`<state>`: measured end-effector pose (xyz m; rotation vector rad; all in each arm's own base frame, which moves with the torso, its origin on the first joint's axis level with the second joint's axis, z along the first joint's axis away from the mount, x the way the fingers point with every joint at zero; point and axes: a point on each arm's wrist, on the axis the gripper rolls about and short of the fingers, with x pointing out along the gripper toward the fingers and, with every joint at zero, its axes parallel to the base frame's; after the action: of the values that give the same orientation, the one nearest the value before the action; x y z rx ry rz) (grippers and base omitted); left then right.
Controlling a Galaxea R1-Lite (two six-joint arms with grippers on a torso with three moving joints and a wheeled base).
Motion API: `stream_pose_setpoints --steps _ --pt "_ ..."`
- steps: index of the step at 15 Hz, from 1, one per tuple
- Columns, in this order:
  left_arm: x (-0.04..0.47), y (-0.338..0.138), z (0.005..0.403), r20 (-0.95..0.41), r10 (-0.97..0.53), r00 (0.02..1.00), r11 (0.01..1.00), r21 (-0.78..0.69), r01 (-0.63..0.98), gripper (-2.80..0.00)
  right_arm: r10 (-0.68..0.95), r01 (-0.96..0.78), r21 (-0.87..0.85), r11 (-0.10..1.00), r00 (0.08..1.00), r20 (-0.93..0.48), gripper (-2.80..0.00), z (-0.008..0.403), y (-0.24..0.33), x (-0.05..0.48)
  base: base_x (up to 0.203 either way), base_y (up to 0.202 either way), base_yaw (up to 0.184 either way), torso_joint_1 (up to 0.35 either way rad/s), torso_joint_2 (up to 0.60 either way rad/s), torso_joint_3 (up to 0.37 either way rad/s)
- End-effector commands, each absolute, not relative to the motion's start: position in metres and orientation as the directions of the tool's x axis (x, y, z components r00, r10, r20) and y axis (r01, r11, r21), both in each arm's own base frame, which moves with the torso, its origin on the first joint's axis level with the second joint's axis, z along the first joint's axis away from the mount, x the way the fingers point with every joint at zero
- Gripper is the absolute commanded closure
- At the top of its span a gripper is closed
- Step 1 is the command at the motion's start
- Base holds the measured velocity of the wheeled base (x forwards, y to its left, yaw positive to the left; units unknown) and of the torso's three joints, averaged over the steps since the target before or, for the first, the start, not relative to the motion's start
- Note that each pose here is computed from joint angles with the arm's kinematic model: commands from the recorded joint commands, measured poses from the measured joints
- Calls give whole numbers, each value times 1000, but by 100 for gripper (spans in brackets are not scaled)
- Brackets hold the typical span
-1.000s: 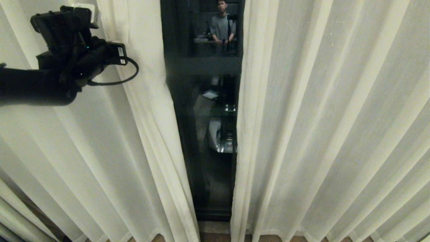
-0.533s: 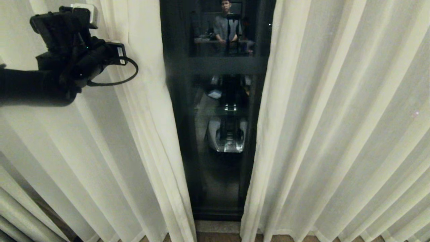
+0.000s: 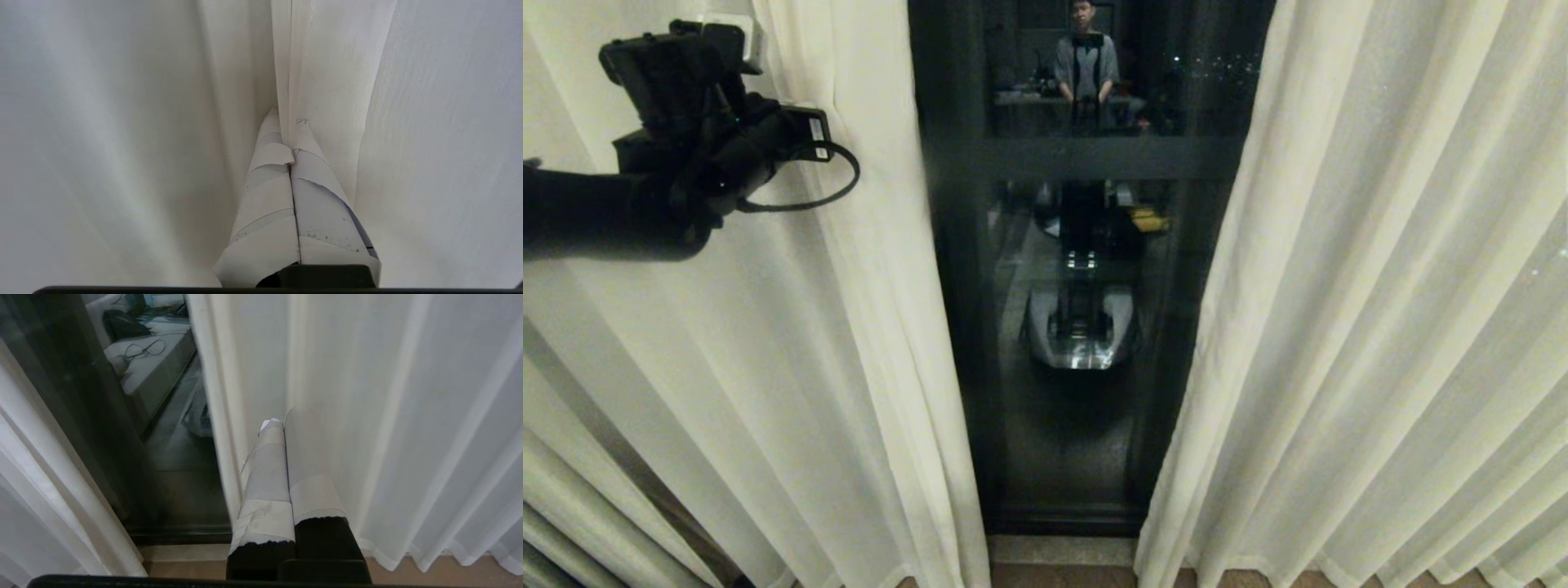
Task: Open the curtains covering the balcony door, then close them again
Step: Pull the inner curtains open on both sides
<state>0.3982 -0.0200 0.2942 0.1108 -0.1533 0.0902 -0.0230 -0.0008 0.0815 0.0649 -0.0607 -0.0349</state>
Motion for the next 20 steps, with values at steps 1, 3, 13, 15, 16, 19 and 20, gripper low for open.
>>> stream_pose_setpoints --steps 1,3,13,15,16,19,20 --pt "399 -20 292 154 82 985 990 104 -99 0 -36 32 66 997 998 60 0 82 -1 -23 0 187 -3 -2 4 2" --pt "400 -20 292 153 82 985 990 104 -98 0 -36 32 66 997 998 60 0 82 -1 -23 0 188 -3 2 2 2" --pt "400 -20 292 153 83 985 990 104 -100 0 -37 33 68 997 998 60 0 82 -1 -23 0 186 -3 2 3 1" --pt "399 -20 292 153 83 985 990 104 -100 0 -37 33 66 997 998 60 0 82 -1 -23 0 188 -2 1 2 1" --pt "399 -20 293 156 83 984 990 103 -100 0 -36 32 66 997 998 60 0 82 -1 -23 0 186 -3 2 -2 7" --pt "398 -20 293 156 83 984 990 103 -100 0 -37 33 66 997 998 60 0 82 -1 -23 0 85 1 4 2 0" --pt "398 -20 294 159 83 984 990 97 -99 0 -37 33 66 997 998 60 0 82 -1 -23 0 0 0 0 0 0"
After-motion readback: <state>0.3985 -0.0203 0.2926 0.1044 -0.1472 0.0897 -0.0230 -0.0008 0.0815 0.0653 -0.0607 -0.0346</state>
